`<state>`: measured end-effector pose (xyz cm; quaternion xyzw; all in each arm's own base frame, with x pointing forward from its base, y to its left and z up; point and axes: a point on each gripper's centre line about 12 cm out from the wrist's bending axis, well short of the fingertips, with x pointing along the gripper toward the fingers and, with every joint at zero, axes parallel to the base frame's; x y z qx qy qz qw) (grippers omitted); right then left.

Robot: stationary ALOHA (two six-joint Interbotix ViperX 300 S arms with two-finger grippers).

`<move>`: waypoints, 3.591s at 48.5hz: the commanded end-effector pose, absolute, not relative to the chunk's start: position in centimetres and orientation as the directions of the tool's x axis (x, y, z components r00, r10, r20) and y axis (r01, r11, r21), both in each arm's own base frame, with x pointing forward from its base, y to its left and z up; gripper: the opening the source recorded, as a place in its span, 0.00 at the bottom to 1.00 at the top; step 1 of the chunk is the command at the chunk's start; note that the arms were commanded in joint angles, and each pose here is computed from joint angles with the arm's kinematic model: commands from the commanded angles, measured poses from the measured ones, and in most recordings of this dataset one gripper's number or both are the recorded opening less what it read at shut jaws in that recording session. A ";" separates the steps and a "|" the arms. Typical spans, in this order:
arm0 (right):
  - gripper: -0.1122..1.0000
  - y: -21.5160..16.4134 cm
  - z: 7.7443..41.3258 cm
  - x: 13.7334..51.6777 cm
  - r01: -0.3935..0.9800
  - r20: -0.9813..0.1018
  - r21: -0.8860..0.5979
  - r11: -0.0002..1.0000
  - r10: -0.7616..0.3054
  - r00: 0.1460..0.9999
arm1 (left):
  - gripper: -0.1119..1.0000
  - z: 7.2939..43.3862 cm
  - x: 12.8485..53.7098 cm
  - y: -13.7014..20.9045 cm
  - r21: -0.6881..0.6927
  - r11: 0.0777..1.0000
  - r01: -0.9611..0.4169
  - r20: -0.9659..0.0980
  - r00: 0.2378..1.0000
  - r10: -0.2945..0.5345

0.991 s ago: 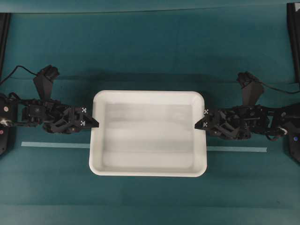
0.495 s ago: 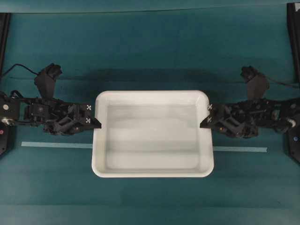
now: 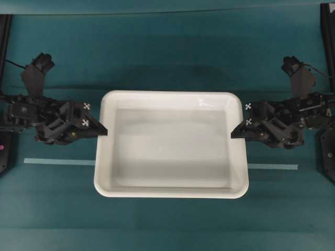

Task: Lift the white case with both hands.
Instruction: 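Lift the white tray upward with both grippers holding its side rims, then lower the held tray back down onto the table with both grippers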

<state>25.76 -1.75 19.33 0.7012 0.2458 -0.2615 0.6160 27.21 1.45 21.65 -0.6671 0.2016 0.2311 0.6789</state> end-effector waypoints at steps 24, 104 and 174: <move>0.20 -2.7 29.6 25.9 0.623 -0.619 0.769 -0.144 0.077 0.782 | 0.16 31.7 29.2 1.6 -0.815 0.022 -0.579 -0.577 0.815 0.054; 0.18 -2.2 52.0 27.3 0.551 -0.547 0.834 0.018 0.158 0.822 | 0.16 52.0 28.8 0.6 -0.906 0.083 -0.416 -0.415 0.909 0.033; 0.18 -0.7 31.0 27.1 0.646 -0.647 0.760 0.067 0.156 0.746 | 0.16 31.2 31.4 0.5 -0.799 0.047 -0.600 -0.599 0.800 0.023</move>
